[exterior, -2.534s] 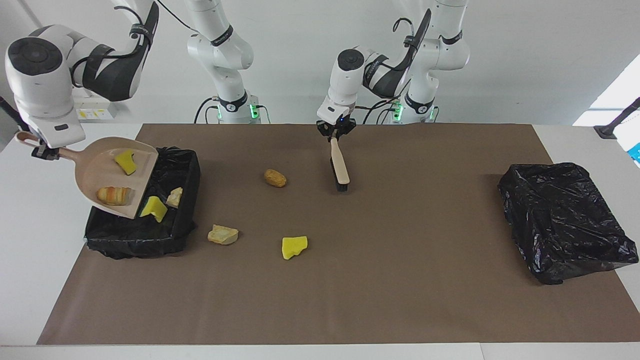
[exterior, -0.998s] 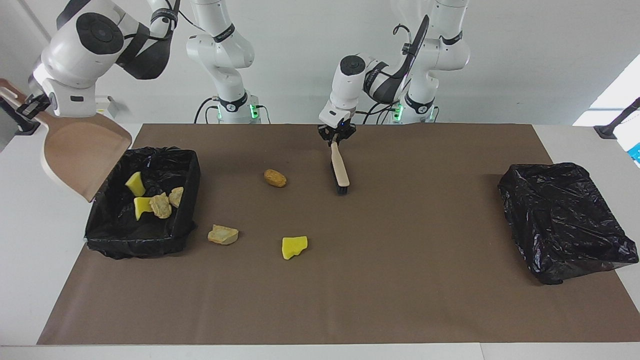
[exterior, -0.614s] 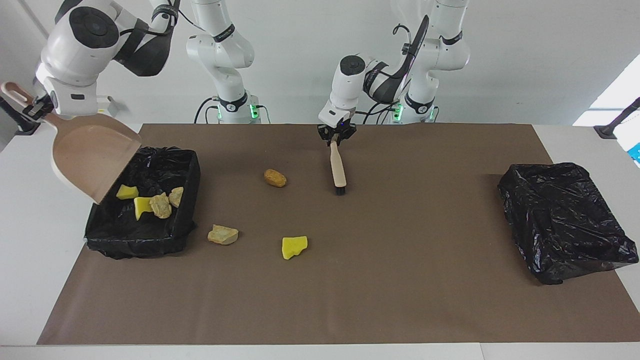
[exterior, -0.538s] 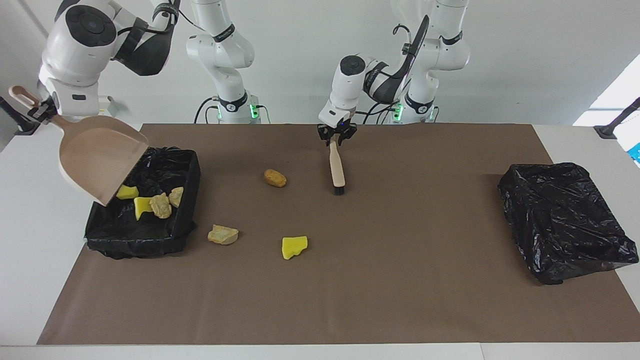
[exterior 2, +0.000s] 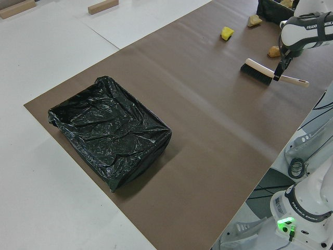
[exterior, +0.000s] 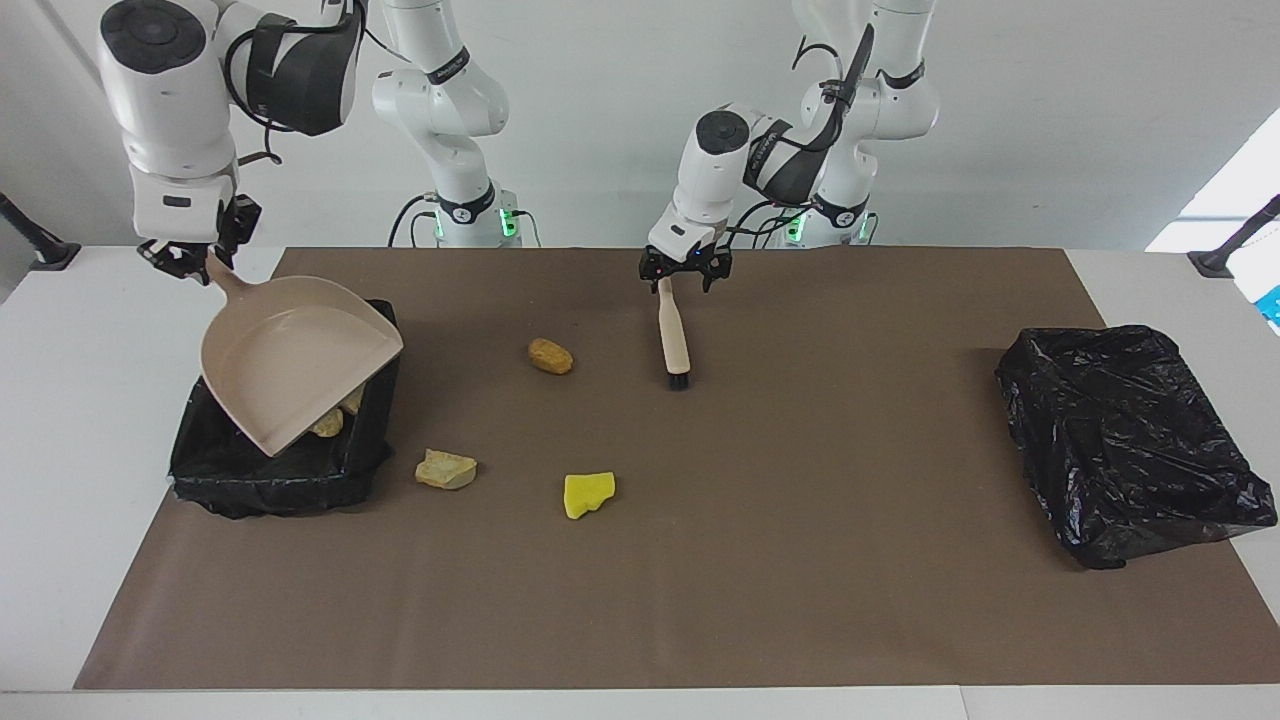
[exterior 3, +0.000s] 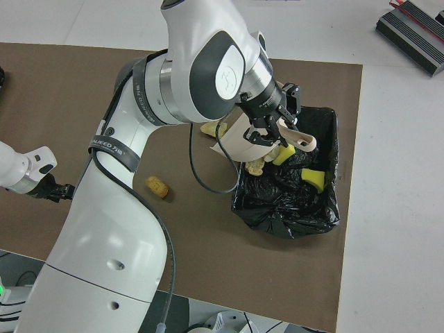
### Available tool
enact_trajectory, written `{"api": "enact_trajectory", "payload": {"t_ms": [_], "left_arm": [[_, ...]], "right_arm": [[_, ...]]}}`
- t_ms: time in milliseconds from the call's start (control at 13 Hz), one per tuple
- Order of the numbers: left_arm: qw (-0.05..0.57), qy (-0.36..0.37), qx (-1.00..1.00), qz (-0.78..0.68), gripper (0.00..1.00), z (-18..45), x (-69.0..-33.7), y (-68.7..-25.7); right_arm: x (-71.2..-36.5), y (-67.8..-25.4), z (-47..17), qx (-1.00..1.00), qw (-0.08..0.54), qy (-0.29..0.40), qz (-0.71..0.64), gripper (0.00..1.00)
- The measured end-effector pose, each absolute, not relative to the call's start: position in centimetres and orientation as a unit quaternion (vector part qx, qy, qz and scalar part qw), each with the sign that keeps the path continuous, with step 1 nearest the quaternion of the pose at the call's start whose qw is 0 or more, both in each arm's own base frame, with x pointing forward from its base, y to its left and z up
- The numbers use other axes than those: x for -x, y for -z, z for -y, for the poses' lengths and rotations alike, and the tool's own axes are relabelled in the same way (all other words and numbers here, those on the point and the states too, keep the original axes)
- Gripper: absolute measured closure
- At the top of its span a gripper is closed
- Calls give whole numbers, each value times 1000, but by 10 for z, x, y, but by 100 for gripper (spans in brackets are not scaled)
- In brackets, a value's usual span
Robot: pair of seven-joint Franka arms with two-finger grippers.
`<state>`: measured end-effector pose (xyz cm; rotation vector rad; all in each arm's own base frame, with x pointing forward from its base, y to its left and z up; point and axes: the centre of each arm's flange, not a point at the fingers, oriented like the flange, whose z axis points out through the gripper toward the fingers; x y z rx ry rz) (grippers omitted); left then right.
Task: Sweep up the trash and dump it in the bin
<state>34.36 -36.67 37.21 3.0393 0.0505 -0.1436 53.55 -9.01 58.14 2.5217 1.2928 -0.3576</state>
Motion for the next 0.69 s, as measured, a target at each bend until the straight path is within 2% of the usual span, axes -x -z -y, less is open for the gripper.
{"api": "enact_trajectory", "payload": {"t_ms": [154, 384, 691], "left_arm": [[55, 47, -997, -22, 0, 332, -385, -393], [71, 45, -996, -33, 0, 248, -444, -433], [81, 25, -996, -38, 0, 147, -490, -487]], "right_arm": [[-541, -576, 45, -898, 118, 93, -414, 69], [-556, -562, -24, -924, 107, 46, -365, 69], [-581, -516, -111, -959, 76, -5, -272, 69]]}}
